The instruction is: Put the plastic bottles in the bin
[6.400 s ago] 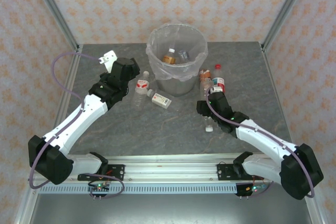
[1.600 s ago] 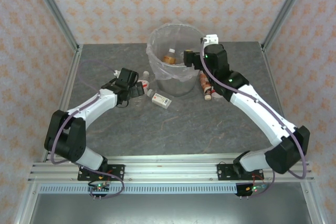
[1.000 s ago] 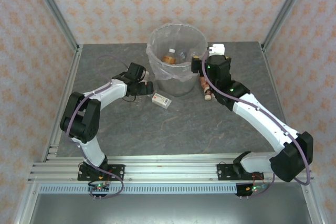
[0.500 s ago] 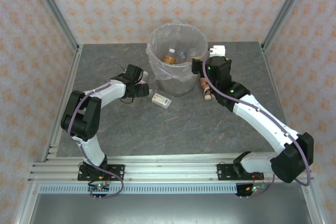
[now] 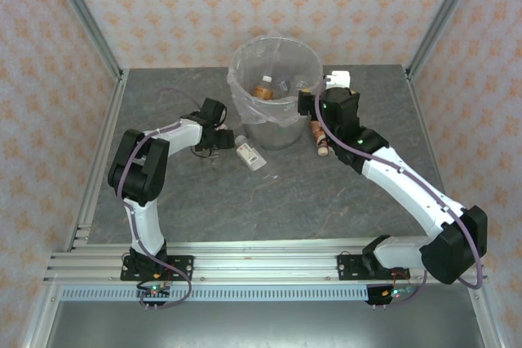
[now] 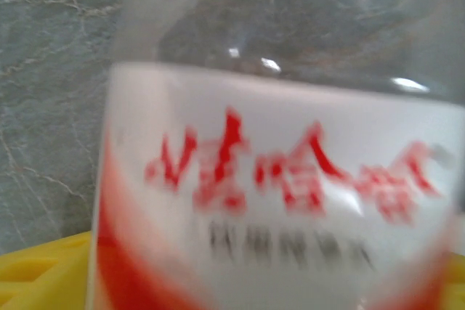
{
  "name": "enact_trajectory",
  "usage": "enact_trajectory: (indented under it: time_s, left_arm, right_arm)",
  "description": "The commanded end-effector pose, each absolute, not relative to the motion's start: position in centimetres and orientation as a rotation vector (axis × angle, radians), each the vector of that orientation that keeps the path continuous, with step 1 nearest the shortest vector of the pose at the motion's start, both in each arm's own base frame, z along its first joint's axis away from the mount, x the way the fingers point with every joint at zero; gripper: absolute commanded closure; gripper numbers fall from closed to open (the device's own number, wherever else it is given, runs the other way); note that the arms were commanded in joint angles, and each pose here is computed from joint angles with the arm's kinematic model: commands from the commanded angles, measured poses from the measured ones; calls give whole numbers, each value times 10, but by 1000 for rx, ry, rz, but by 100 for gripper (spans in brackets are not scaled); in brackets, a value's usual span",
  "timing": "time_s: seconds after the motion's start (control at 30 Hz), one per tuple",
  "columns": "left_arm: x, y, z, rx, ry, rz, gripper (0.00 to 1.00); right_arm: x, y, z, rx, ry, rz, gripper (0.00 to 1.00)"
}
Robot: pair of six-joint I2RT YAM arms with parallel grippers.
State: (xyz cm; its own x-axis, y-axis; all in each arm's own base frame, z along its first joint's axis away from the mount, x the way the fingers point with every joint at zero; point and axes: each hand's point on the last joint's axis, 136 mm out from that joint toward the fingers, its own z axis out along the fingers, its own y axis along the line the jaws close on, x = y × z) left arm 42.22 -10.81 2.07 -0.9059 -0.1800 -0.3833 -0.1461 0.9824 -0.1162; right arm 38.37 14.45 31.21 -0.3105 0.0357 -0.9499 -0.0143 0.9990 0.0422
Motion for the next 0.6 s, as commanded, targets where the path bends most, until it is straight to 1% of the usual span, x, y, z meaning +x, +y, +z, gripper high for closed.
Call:
enact_trajectory:
  time_s: [0.0, 0.1, 0.27, 0.3, 0.57]
  left_arm:
    - [426, -112, 18, -216, 2729, -144, 24]
    - [424, -106, 19, -212, 2721, -101, 27]
    - [419, -97, 19, -236, 2725, -103, 32]
    - [420, -97, 31, -238, 2696, -114, 33]
    - [423, -97, 39, -255, 2671, -124, 42]
  right_arm:
    - [382, 138, 309, 45, 1886, 33, 1]
    - [384, 138, 307, 43, 1891, 30, 1]
    - [383, 139, 307, 41, 1891, 32, 1]
    - [383, 138, 308, 44, 1889, 29, 1]
    - [382, 137, 305, 45, 1896, 26, 1]
